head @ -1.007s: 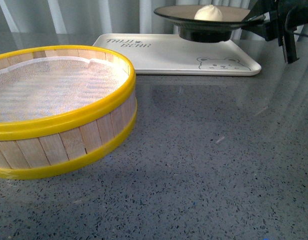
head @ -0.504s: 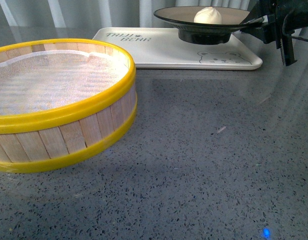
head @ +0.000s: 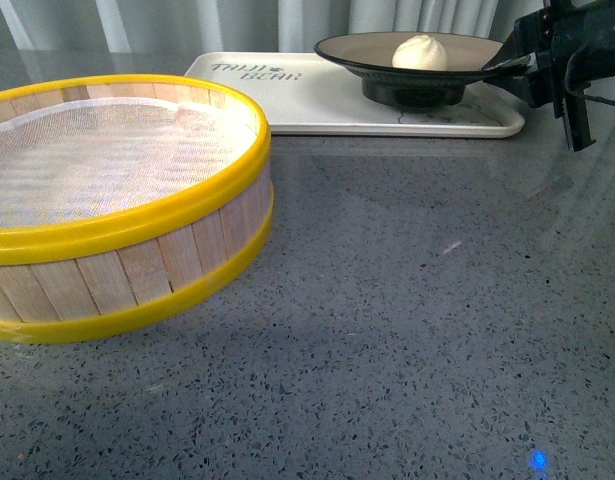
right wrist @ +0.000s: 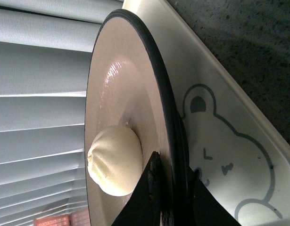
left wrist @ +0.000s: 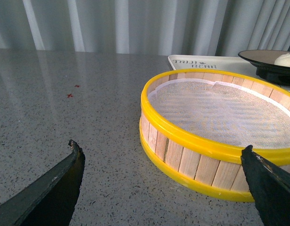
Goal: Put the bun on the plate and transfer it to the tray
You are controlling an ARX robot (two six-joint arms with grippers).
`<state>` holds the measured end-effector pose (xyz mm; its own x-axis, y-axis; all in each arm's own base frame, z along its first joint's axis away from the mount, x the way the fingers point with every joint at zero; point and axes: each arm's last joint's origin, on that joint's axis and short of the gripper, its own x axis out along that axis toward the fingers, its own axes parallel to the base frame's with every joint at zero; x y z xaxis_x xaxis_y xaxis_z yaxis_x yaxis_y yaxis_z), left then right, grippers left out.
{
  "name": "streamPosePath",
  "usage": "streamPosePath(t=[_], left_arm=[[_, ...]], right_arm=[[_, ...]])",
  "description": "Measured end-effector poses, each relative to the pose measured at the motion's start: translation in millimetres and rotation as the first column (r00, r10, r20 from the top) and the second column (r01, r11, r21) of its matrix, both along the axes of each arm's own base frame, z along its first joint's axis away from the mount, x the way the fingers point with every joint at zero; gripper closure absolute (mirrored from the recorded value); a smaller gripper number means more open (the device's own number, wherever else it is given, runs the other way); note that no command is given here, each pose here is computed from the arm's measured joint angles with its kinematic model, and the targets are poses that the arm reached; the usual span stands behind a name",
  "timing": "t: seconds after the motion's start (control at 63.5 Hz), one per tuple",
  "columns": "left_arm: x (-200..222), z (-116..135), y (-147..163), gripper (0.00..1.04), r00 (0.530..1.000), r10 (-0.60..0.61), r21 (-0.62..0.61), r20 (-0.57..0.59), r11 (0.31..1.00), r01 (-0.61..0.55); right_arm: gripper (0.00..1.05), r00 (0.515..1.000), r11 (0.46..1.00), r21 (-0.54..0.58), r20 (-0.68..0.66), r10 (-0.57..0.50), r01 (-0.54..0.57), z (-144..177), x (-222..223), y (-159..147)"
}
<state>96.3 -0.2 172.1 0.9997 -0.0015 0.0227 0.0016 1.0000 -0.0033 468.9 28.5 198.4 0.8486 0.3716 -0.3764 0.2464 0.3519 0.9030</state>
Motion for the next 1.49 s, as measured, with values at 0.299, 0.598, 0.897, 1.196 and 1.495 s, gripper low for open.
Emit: streamPosePath(t=[0.299,0.598,0.897,1.196,1.495], left_arm=[[0.0,0.1,0.0,0.07,1.000,0.000,0.000,0.000,1.000,0.000],[0.0,0.0,0.0,0.07,1.000,0.000,0.000,0.000,1.000,0.000],[0.0,0.0,0.0,0.07,1.000,0.000,0.000,0.000,1.000,0.000],[0.0,0.0,0.0,0.07,1.000,0.000,0.000,0.000,1.000,0.000],[0.0,0.0,0.0,0.07,1.000,0.000,0.000,0.000,1.000,0.000]], right_arm=[[1.02,1.000,1.000,-0.004,-0.006,-0.018,0.018,-5.8,-1.8,-6.0],[0.65,1.000,1.000,0.001,-0.009,-0.009,0.009,-7.1,-2.5,-6.6],[0.17,1.000,1.000,0.012,0.004,-0.009,0.009,-4.8,-3.6,-6.3],[0.09,0.999,1.000,0.028,0.034,0.002,-0.003,4.4,-27.1,-2.7],[0.09,0.985,0.977,-0.181,0.149,-0.084,0.111,29.3,-95.3,-11.8]])
